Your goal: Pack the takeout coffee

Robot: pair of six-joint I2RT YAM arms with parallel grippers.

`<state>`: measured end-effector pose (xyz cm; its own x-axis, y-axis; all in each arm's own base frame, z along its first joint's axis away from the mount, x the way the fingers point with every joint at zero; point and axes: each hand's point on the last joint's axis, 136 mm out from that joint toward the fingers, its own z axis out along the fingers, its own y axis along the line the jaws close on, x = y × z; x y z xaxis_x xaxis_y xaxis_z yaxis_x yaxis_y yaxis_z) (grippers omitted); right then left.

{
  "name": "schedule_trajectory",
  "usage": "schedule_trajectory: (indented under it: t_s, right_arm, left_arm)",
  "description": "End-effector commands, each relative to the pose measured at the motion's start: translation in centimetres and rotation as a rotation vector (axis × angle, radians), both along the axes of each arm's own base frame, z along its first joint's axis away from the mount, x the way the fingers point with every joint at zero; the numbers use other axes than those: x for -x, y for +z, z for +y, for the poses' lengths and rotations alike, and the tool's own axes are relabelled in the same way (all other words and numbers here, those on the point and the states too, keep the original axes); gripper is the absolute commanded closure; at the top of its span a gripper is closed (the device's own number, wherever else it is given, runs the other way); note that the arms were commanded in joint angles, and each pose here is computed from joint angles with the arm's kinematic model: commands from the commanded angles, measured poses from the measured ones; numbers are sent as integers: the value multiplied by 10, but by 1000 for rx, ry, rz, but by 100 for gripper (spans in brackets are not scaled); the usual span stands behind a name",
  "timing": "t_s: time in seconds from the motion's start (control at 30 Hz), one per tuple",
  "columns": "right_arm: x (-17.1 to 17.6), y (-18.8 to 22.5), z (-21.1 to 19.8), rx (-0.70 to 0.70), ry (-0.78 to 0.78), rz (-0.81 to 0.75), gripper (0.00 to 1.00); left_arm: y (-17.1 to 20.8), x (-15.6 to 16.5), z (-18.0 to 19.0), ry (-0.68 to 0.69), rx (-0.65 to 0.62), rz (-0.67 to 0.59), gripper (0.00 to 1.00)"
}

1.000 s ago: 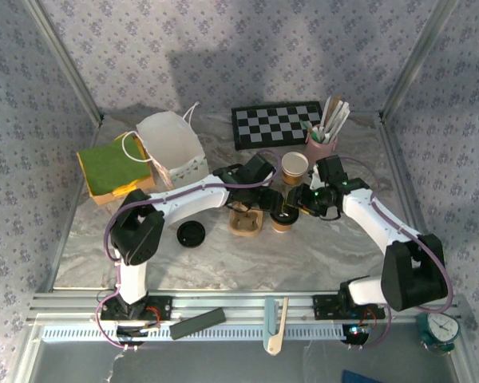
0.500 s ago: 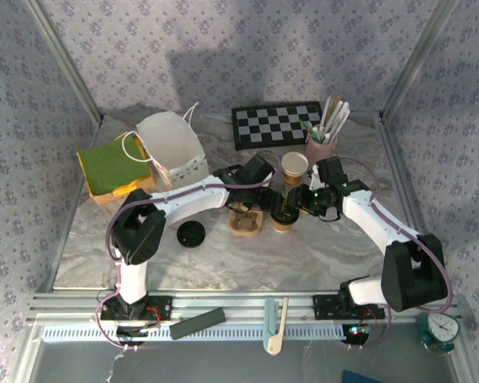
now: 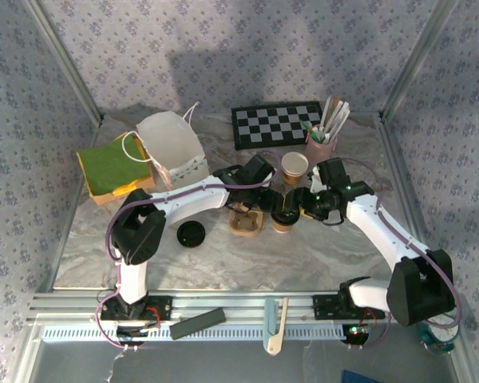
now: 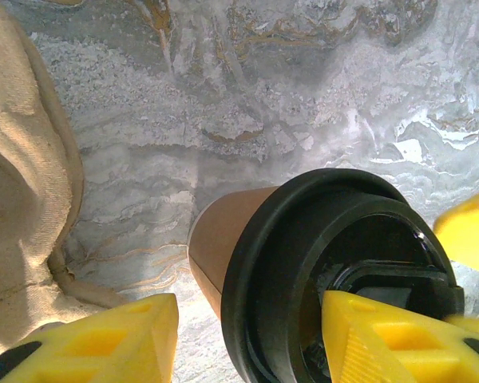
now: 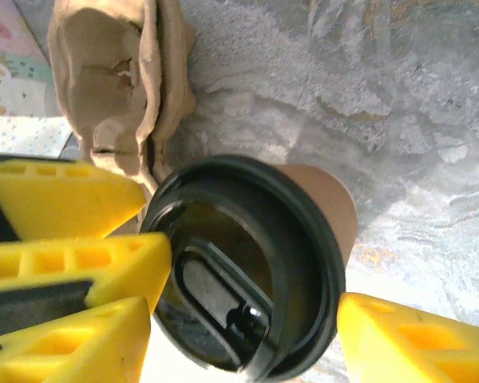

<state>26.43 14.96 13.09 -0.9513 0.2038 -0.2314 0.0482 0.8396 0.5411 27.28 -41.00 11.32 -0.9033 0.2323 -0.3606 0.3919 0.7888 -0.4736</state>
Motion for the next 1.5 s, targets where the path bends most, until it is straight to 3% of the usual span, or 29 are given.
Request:
schedule_trajectory:
  t_s: [0.0, 0.13, 0.4, 0.77, 1.13, 1.3, 1.47]
  right_arm:
    - [22, -5, -2, 4, 17, 61, 33]
    - [32, -12, -2, -2, 31, 89, 33]
    - [42, -34, -5, 22, 55, 144, 44]
    - [66, -81, -31, 137, 29, 271, 51]
    - [79, -103, -47, 239, 3, 347, 57]
    - [71, -93, -40, 203, 12, 320, 57]
    - [38, -42, -20, 57, 15, 180, 54]
  left_arm:
    - [-50, 17, 29, 12, -186, 98, 50]
    - [-50, 18, 28, 9, -184, 99, 50]
    - [-51, 17, 27, 9, -188, 102, 50]
    - [-53, 18, 27, 9, -191, 111, 50]
    - [-59, 22, 29, 1, -202, 120, 50]
    - [-59, 23, 29, -3, -204, 118, 50]
    - [-54, 21, 28, -8, -204, 108, 50]
